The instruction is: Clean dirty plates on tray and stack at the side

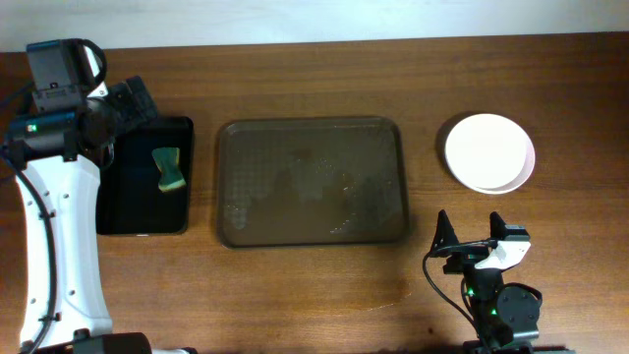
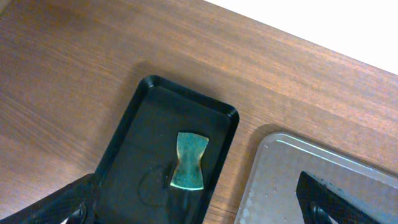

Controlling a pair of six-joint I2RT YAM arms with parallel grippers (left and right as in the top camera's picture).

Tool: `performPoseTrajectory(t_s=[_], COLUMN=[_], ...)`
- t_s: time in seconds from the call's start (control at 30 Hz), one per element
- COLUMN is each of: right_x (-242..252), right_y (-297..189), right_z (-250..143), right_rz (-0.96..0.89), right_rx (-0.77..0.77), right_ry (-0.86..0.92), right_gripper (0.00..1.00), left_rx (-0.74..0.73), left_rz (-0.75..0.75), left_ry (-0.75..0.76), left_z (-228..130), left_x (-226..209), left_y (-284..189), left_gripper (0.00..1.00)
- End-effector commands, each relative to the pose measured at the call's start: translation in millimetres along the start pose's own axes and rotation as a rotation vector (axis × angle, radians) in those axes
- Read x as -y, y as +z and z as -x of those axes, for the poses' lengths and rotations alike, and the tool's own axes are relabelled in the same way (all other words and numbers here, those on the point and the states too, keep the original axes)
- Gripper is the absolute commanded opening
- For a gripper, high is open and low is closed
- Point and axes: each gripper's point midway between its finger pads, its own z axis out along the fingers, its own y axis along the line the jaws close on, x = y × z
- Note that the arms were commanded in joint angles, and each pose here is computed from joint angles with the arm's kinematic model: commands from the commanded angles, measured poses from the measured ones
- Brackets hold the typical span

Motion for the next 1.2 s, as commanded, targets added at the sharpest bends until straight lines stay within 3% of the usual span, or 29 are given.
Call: performPoseTrajectory(t_s=[0.0,0.43,0.6,0.67,0.7,0.97,1.17], right_x=[1,1,1,1,1,1,1], right_y=[0,0,0,0,0,0,0], right_z=[-2,-2,-2,-2,-2,-2,-2], right_rz=[-0.002,-0.002,-0.002,-0.002,-0.002,-0.002,-0.002], right_rx=[-0.001,-0.001,-0.001,-0.001,-0.001,-0.001,-0.001], right_ry=[-0.007,-0.007,-0.007,-0.007,-0.007,-0.007,-0.007], right_gripper=[0.98,0.98,0.98,0.98,0.98,0.98,0.99], left_rx=[0.0,-0.001,0.071,0.129,0.225,0.576,0.798], left_rz=[-0.002,-0.001,-0.012,-0.02,-0.048,-0.156,-0.167], left_ry=[-0.004,-0.004,-0.009,-0.007,-0.014,0.006,0.205], left_z=[0,0,-3,-20,-45,-173,-200], left_x=[0,-1,-5,-10,-15,-31,-23], left_y=[0,0,-40,-47,-50,-27,-29], left_gripper=[0.99,0.99,0.99,0.99,0.99,0.99,0.99])
